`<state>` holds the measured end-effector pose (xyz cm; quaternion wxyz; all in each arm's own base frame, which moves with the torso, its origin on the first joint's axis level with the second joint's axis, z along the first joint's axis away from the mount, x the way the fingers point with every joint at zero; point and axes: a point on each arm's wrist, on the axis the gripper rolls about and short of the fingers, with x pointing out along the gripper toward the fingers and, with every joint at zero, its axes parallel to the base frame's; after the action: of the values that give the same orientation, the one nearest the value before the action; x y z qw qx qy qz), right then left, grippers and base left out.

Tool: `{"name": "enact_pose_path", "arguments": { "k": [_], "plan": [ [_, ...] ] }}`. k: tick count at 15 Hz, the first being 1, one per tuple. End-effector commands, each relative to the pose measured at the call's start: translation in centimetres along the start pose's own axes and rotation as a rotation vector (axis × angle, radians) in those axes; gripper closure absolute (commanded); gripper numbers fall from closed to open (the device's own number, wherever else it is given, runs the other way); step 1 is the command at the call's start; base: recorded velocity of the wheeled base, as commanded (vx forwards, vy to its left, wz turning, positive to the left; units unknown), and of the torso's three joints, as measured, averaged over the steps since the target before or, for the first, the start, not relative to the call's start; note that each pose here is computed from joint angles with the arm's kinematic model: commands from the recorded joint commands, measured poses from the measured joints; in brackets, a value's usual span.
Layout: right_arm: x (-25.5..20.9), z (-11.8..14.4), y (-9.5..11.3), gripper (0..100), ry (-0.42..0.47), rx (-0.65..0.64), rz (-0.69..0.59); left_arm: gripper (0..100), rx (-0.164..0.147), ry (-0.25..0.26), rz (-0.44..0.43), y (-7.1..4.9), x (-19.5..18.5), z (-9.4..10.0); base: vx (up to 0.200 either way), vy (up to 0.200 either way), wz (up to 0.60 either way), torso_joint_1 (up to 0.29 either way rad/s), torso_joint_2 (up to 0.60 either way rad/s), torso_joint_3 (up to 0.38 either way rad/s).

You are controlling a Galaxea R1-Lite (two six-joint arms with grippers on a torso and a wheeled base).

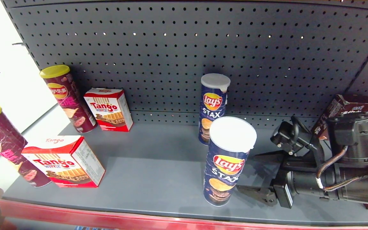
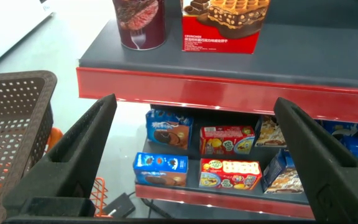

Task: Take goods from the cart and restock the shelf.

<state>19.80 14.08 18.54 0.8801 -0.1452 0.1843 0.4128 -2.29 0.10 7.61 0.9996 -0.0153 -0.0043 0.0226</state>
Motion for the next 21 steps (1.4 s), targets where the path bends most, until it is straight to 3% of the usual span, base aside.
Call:
{"name": "enact_pose_path", "arguments": {
  "k": [1, 21],
  "plan": [
    [0.41, -0.03, -0.15, 0, 0.008, 0.003, 0.0, 0, 0.0, 0.002, 0.001, 0.0, 0.01, 0.0, 0.0, 0.0, 0.0, 0.0, 0.0, 0.0],
    [1.26, 0.38, -0.82, 0, 0.009, 0.007, -0.011, 0, 0.0, 0.0, 0.001, 0.0, 0.01, 0.01, 0.0, 0.0, 0.0, 0.0, 0.0, 0.0]
  ]
}}
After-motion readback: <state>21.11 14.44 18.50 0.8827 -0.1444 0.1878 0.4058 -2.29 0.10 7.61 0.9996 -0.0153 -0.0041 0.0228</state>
